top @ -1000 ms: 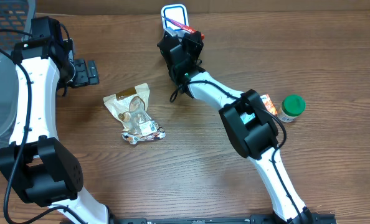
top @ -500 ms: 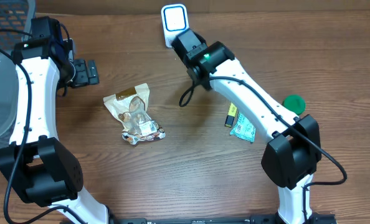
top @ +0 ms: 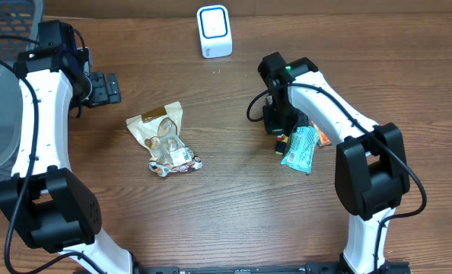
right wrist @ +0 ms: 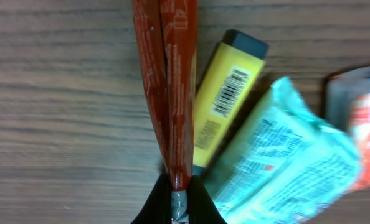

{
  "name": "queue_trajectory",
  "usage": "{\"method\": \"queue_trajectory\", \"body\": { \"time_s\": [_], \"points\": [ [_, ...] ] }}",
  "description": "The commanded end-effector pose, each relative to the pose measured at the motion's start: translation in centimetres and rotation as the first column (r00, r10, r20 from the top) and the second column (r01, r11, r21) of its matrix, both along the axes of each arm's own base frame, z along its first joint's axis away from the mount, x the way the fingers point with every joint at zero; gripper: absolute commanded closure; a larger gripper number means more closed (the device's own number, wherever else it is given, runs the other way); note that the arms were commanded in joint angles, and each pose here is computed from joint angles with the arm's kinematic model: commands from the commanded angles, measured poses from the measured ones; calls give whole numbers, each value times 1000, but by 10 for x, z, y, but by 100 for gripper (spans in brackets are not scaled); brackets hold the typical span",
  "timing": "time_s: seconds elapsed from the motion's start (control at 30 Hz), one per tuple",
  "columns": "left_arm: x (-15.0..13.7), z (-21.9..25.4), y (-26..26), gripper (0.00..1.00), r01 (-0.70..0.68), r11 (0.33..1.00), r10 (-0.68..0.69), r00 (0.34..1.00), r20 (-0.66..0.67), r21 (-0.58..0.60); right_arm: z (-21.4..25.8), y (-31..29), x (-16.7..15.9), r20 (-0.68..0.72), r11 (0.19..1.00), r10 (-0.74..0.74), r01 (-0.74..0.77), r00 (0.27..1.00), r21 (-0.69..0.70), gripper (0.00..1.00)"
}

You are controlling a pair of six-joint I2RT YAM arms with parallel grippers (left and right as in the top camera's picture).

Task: Scan the item barcode
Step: 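Carry the red sticks right and set them beside the yellow marker, then release the sticks, move the right gripper to the gold bag and grasp it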

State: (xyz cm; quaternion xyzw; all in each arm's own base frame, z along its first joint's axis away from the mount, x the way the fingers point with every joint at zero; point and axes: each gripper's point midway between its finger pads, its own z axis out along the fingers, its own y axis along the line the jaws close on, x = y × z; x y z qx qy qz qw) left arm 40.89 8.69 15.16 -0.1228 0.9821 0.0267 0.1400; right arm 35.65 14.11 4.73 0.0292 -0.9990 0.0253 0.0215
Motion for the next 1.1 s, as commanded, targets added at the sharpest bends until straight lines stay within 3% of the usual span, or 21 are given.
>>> {"method": "queue_trajectory", "body": {
  "time_s": [0.0,0.23,0.77,1.07],
  "points": [
    [4,14,-4,0,24,1000,-24,999,39,5,-4,14,-7,-40,988,-136,138,990,75,96],
    [4,14,-4,0,24,1000,-24,999,39,6,-6,16,-9,-46,960,-267,270,963,69,96],
    [4,14,-4,0,24,1000,-24,999,39,5,-40,-1,-34,-88,958,-286,287,954,-6,95],
    [4,14,-4,0,24,1000,-24,999,39,5,-21,6,-19,-57,960,-277,279,959,22,73]
  ]
}}
